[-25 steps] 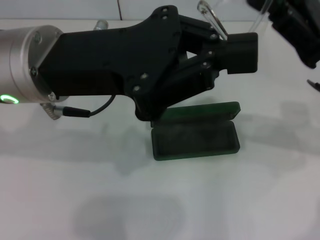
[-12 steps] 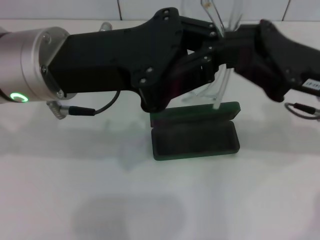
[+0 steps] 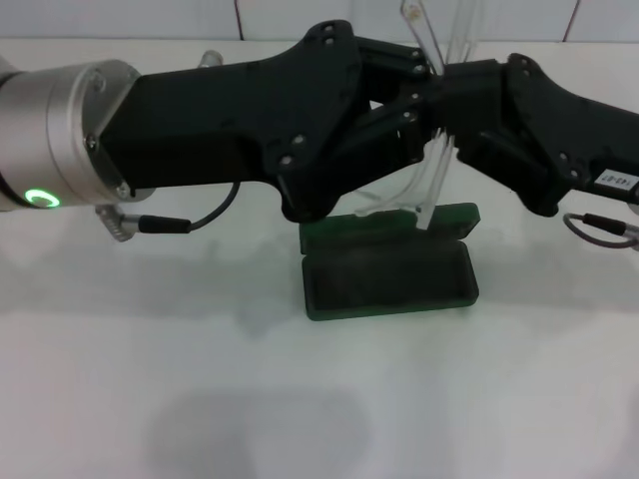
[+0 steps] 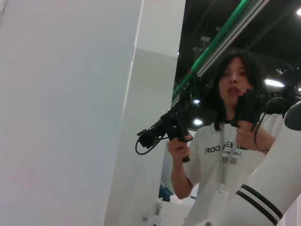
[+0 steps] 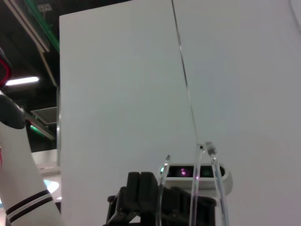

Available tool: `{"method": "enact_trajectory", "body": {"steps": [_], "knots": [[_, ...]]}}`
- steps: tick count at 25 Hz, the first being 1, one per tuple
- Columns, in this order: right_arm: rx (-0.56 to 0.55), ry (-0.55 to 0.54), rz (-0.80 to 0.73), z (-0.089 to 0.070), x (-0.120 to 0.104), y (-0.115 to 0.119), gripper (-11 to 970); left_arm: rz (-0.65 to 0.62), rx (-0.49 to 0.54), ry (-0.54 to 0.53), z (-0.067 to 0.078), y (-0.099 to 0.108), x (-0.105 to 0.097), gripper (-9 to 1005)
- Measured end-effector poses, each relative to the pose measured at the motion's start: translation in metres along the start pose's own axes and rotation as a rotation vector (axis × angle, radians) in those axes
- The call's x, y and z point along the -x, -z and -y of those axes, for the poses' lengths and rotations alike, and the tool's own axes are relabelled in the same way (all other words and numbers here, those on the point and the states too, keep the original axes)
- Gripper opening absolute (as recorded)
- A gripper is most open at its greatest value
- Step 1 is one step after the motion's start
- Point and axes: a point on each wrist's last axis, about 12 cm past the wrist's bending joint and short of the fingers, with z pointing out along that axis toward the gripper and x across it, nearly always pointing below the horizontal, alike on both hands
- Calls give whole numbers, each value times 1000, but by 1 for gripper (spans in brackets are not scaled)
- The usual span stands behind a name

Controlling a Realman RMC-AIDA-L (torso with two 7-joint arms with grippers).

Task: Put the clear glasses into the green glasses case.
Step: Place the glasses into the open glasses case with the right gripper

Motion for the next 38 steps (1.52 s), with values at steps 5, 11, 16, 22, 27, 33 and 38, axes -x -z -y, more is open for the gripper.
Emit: {"method": "enact_trajectory", "body": {"steps": [5, 11, 16, 22, 27, 33, 38], "knots": [[-41, 24, 24, -2, 3, 9, 81, 7, 16, -8, 0, 4, 0, 39], [-60, 39, 33, -2, 5, 14, 81, 11, 23, -12, 0, 5, 1, 39], [-50, 34, 21, -3, 3, 12, 81, 16, 37, -19, -1, 8, 2, 39], [-35, 23, -3, -2, 1, 9, 80, 27, 89, -30, -3, 14, 2, 40], [-35, 19, -12, -1, 0, 8, 80, 29, 112, -25, -5, 16, -1, 40], [-28, 17, -16, -1, 0, 7, 79, 30, 119, -26, -7, 16, -1, 40], [-25, 16, -21, 0, -1, 5, 79, 30, 121, -24, -7, 16, -2, 40]]}}
